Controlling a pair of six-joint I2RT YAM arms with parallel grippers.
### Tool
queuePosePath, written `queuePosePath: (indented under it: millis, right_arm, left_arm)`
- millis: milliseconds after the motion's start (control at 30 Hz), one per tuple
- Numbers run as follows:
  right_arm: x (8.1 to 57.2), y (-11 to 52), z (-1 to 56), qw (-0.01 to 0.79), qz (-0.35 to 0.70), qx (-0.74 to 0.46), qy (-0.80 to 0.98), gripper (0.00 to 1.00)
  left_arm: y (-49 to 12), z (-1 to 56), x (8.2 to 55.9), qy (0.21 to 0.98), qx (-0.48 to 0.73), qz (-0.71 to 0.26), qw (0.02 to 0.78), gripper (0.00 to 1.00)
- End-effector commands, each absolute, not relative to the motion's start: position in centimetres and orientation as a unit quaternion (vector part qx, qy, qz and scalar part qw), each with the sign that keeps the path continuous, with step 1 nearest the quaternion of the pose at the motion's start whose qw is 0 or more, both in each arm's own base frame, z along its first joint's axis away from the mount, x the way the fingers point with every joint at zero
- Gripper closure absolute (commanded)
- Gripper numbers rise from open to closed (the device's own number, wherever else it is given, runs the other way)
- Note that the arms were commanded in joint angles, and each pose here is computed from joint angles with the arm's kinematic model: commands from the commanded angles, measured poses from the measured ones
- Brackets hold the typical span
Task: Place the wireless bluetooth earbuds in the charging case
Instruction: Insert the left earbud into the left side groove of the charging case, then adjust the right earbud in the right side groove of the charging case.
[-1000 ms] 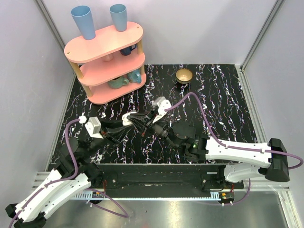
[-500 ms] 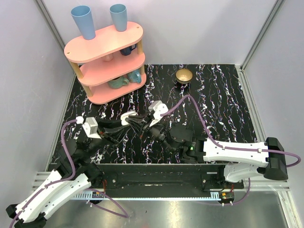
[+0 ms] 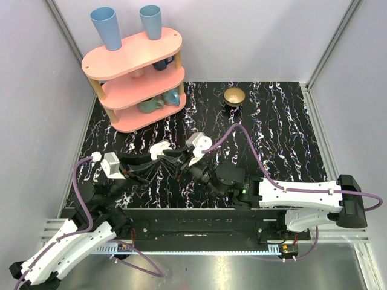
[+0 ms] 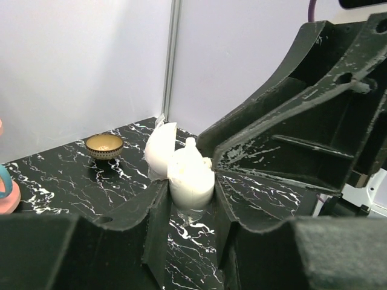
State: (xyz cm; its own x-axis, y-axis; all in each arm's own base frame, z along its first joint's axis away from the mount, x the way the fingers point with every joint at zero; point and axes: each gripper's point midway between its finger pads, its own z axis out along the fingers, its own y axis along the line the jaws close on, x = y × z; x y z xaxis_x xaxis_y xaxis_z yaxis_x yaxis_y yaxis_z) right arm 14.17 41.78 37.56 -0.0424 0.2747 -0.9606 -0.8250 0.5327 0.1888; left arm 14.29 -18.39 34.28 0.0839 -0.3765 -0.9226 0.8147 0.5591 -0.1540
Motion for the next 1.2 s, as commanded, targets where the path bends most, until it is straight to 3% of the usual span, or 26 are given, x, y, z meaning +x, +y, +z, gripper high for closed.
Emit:
queuePosePath:
  millis: [0,133,467,767,1167]
  right_arm:
    - [13.6,41.6,38.6,0.655,0.414,-0.246,0.583,0.64]
    - [13.7,40.9,40.8,0.673,0.412,-0.244,0.563,0.52]
    - [12.0,37.0,48.1,0.707,0.466,-0.221,0.484,0.4]
    - [17.2,33.4,46.0,0.721,0.35,-0.105,0.589,0.23]
    - [18.6,34.7,45.0,0.663,0.364,-0.113,0.644,0.19]
  left_arm:
    - [-16.8,38.8,13.9,0.468,0.174,-0.424,0.756,1.0]
    - [-17.4,38.5,13.7,0.47,0.189,-0.431,0.747,1.0]
    - [-17.5,37.6,13.6,0.484,0.196,-0.427,0.738,1.0]
    - [-17.8,37.7,13.4,0.482,0.208,-0.429,0.735,1.0]
    - [-19.4,38.4,12.2,0.47,0.248,-0.459,0.712,1.0]
